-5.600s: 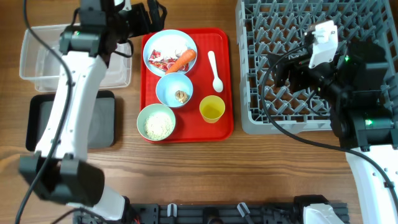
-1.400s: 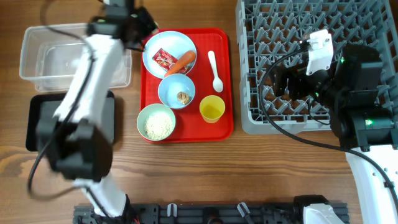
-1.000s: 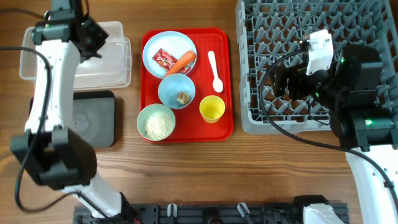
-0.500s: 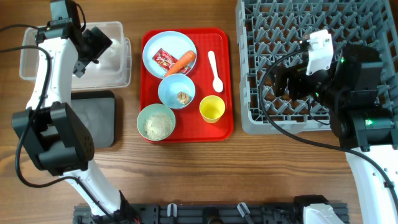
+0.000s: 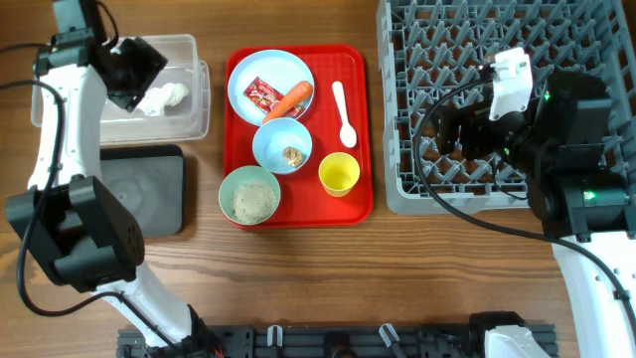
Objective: Sort waste into correct bins and load items into the dishwasher rack
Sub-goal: 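Reach the left gripper back to the plate and grasp the red wrapper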
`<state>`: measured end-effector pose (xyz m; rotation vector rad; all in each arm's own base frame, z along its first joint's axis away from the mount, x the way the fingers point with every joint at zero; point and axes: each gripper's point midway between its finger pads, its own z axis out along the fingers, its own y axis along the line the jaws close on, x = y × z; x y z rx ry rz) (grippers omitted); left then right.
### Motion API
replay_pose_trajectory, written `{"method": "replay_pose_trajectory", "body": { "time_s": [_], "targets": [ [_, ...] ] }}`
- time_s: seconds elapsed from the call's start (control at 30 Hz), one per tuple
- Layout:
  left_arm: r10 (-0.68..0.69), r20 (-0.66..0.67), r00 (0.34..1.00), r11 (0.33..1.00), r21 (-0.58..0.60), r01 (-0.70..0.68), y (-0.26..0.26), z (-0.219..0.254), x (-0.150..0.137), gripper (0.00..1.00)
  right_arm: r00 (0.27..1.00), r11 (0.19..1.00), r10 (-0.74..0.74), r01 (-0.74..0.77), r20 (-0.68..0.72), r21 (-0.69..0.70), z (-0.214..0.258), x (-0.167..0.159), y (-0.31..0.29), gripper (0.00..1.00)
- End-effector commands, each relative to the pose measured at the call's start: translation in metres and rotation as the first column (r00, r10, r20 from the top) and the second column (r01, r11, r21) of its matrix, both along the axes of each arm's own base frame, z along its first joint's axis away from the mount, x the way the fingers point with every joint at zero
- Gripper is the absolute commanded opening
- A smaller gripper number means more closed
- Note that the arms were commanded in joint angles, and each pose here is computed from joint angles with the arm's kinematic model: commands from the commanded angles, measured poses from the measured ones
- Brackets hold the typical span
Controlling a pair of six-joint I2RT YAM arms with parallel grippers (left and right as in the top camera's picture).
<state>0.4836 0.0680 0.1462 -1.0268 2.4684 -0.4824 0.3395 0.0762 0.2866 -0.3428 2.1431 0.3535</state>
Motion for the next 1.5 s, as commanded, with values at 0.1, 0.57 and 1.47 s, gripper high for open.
{"method": "replay_pose_trajectory", "body": {
  "time_s": [0.1,0.57,1.47],
  "targets": [
    [-0.362,0.115,0.925,0.930,-0.029,0.367,-0.107,0.025,0.003,0.90,1.000,1.000,0.005,-0.005,-0.006,-0.013,-0.003,0.004,-0.001,1.00],
    [-0.139,-0.187,0.972,0.985,0.076,0.156,-0.181,-0.100,0.005,0.93,0.999,1.000,0.025,-0.025,-0.046,0.009,-0.014,0.008,0.004,1.00],
    [-0.093,-0.247,0.964,0.982,0.140,0.130,-0.169,-0.177,0.014,0.43,0.998,1.000,0.025,-0.025,-0.049,0.008,-0.014,0.008,0.004,1.00]
  ]
}}
